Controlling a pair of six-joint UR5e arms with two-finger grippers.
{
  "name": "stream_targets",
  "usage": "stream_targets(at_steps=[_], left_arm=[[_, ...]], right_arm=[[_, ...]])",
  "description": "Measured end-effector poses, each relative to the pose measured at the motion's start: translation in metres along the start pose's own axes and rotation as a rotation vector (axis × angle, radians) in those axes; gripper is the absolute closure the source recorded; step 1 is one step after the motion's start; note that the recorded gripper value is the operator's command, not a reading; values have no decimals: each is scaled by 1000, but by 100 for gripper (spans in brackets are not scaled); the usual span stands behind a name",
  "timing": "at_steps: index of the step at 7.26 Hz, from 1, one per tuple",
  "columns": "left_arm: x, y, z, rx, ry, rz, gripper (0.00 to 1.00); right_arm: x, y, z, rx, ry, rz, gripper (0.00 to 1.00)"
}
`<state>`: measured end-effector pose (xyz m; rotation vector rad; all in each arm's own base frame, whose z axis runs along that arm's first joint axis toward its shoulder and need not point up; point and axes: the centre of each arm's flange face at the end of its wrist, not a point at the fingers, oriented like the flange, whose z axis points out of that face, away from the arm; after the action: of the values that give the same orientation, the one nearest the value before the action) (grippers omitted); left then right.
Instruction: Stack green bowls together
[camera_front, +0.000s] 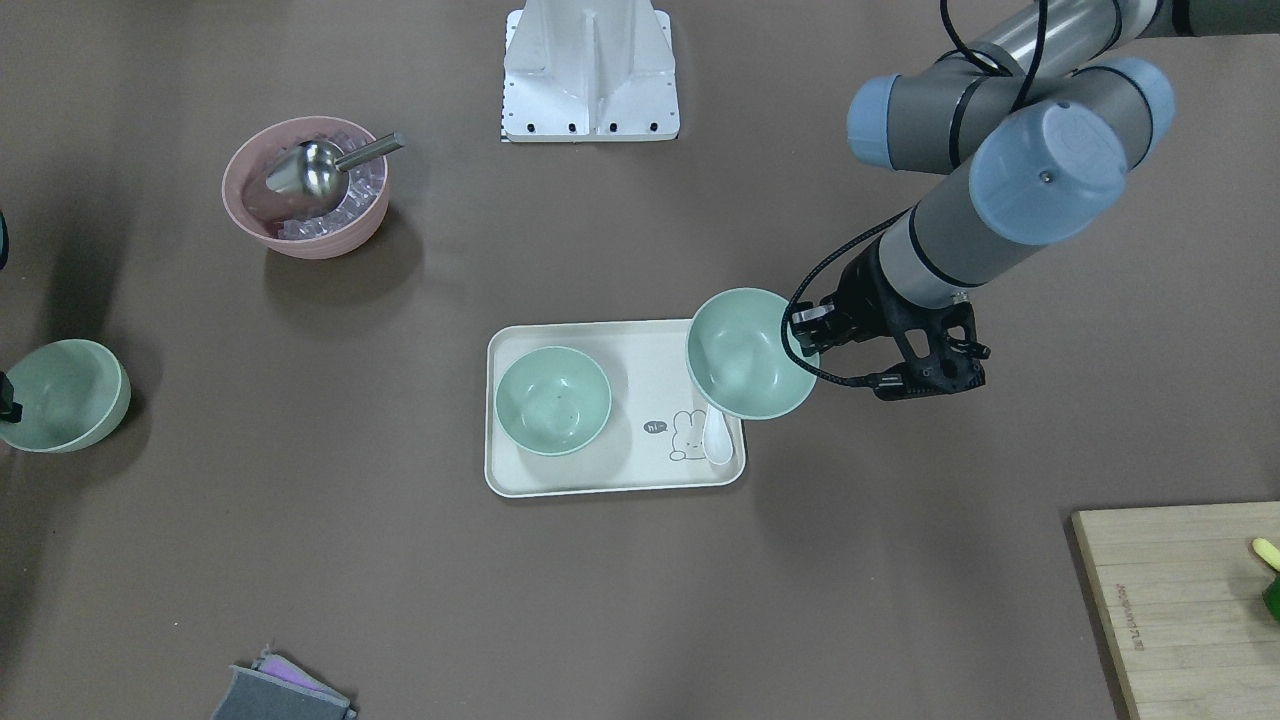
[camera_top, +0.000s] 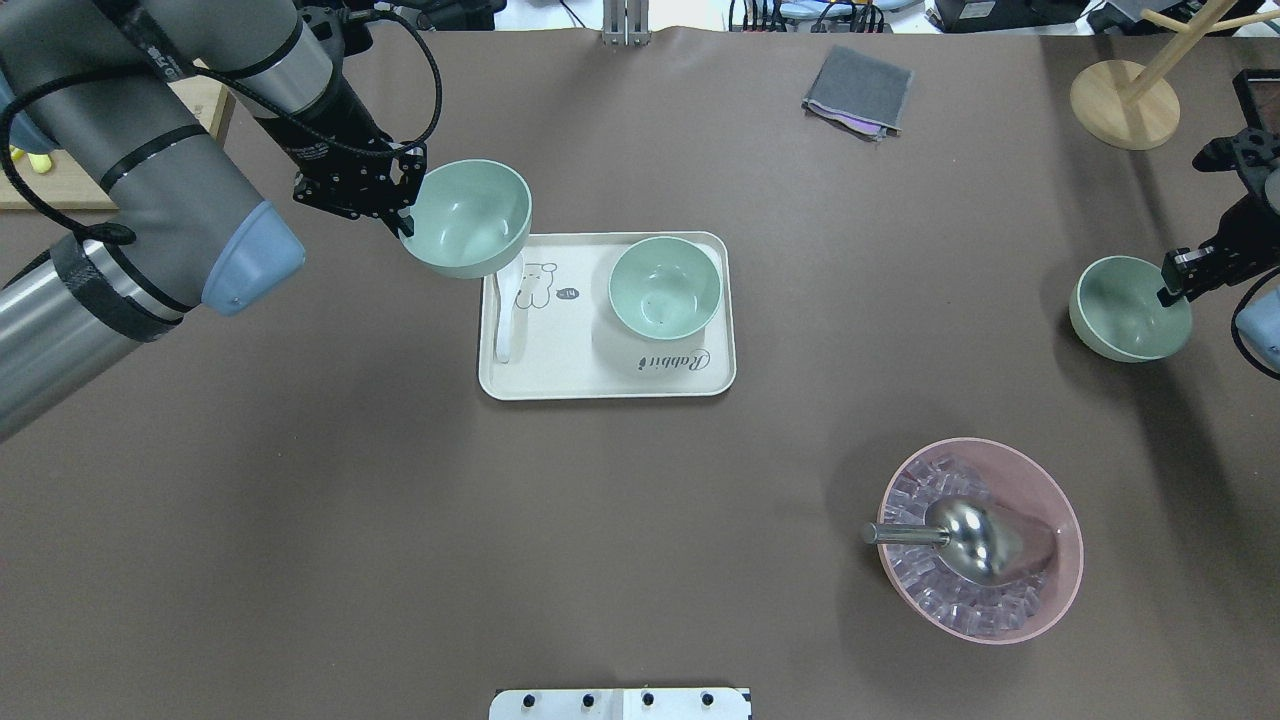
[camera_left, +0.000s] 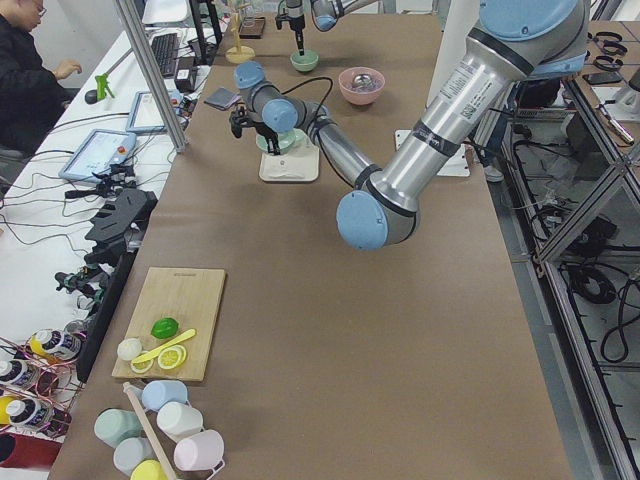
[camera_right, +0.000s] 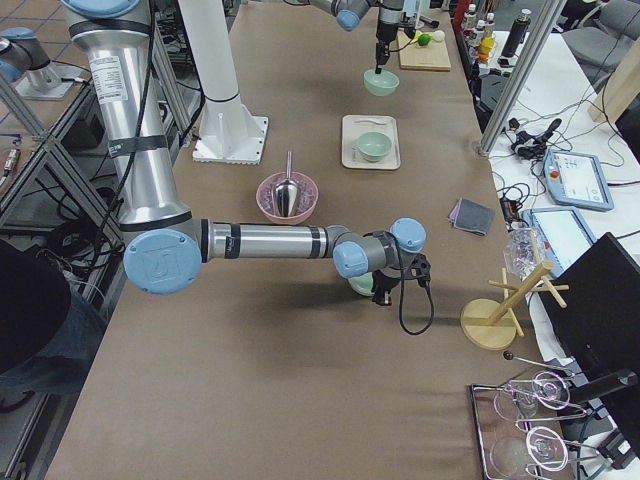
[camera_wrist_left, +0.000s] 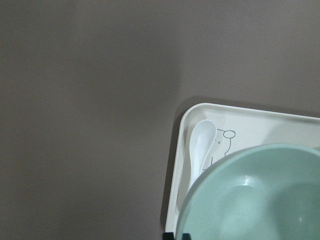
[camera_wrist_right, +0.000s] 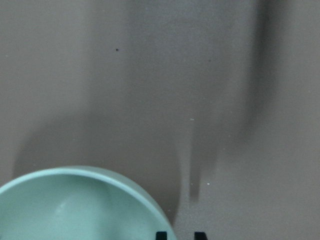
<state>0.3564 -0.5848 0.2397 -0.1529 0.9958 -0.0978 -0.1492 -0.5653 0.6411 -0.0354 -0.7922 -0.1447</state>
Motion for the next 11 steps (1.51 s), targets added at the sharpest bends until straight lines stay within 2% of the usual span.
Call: stream_targets(at_steps=[2, 4, 6, 8, 11], left_arm=[[0, 0, 0, 0, 0, -2, 100], [6, 5, 8, -9, -1, 3, 100], [43, 16, 30, 2, 29, 11, 100], [84, 17, 59, 18, 111, 23, 100], [116, 21, 96, 92, 149, 48, 100]], right_arm=[[-15, -2, -12, 2, -59, -9, 100], [-12, -6, -36, 15, -143, 9, 100], [-15, -17, -65, 39, -227, 13, 100], [-26, -29, -80, 52, -250, 22, 100], [-47, -41, -98, 68, -267, 69, 100]])
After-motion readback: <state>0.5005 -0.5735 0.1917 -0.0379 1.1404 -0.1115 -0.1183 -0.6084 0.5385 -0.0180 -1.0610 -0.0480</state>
